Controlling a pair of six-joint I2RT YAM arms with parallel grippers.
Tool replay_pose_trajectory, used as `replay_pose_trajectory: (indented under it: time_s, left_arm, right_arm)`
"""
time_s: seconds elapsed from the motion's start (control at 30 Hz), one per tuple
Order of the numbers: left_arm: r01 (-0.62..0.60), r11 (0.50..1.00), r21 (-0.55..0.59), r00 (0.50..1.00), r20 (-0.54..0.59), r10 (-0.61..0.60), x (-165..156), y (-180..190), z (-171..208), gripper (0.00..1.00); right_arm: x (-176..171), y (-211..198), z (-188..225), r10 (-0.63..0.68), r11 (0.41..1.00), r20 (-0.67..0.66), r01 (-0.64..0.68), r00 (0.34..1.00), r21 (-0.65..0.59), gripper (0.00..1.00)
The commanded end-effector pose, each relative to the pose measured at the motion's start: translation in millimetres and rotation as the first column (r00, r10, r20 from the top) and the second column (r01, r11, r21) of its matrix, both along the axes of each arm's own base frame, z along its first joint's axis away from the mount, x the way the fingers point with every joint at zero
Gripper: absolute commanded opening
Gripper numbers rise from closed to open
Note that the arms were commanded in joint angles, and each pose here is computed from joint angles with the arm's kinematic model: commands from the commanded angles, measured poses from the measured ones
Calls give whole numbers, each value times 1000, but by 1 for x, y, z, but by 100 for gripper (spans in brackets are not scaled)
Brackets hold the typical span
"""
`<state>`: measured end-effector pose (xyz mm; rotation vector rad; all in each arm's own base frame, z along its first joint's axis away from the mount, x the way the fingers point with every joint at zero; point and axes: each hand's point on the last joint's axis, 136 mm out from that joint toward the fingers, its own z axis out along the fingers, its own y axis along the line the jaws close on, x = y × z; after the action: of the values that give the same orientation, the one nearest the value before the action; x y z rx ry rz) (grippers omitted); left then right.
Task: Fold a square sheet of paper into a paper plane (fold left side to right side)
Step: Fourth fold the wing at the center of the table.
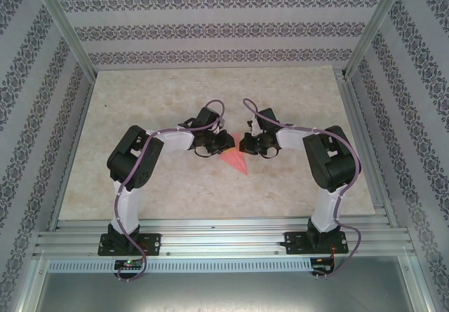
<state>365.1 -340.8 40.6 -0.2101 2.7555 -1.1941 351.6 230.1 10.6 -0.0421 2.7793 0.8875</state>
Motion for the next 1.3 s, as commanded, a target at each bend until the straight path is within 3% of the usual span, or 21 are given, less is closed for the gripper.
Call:
replay_pose_trajectory:
  time_s: [0.0,0.37,0.73,1.03,1.27]
  left_arm:
    - [14,998,-67,1000,26,-12,4,-13,15,18]
    - [32,999,-25,999,-13,-33,1,-18,-10,18]
    - [32,996,84,999,-37,-29,-6,0,-31,18]
    - [31,995,94,998,-54,-26,-14,5,-40,18]
    - [34,995,91,998,-50,-30,-15,3,-40,18]
  right_arm:
    - [-44,-26,-55,-13,984,-177,-19,984,-175,4]
    - [-45,-28,-57,-11,982,-182,-24,983,-185,4]
    - [-42,-27,-54,-6,984,-167,-24,986,-174,5]
    - [-22,-24,26,-22,998,0,22,1000,-61,22]
    - [-55,-5,40,24,998,-18,-23,1000,58,20]
